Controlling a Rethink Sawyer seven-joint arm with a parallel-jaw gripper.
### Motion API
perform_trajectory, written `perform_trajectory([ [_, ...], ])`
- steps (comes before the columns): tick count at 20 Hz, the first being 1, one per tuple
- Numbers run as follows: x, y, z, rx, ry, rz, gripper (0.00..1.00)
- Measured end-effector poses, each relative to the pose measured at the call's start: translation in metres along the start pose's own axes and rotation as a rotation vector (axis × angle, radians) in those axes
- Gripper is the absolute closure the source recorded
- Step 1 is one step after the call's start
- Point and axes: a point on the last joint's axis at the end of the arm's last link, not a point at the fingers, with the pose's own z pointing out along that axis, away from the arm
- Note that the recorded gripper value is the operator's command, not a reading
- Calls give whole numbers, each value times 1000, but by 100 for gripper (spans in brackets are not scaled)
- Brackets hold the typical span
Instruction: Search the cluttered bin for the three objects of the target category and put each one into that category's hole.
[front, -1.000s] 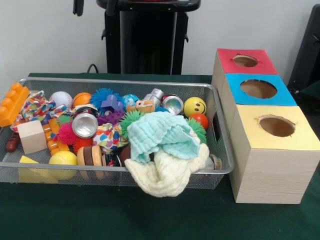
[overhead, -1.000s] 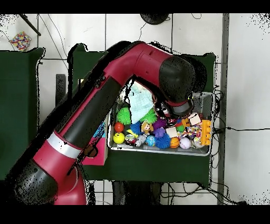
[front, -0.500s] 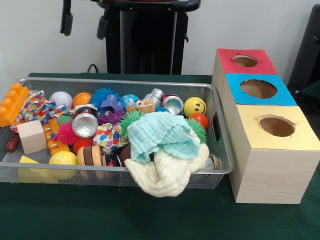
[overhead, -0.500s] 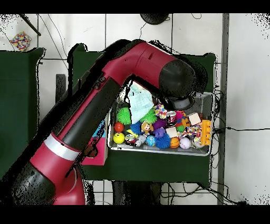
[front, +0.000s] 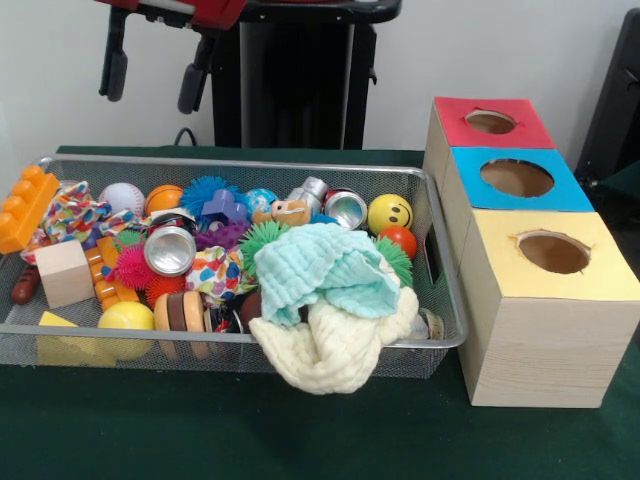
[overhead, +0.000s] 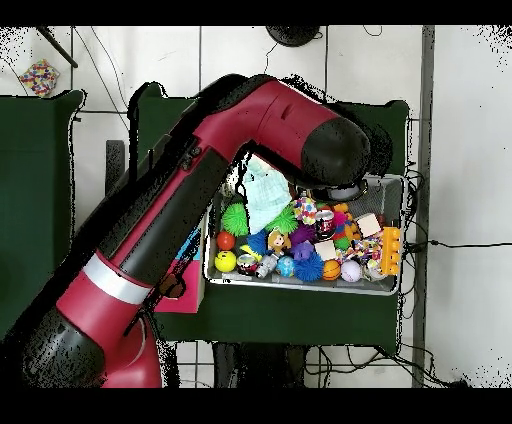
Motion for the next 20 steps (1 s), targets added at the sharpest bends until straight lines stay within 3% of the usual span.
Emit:
perform_trajectory([
  [20, -5, 2, 4, -9, -11, -5, 0],
])
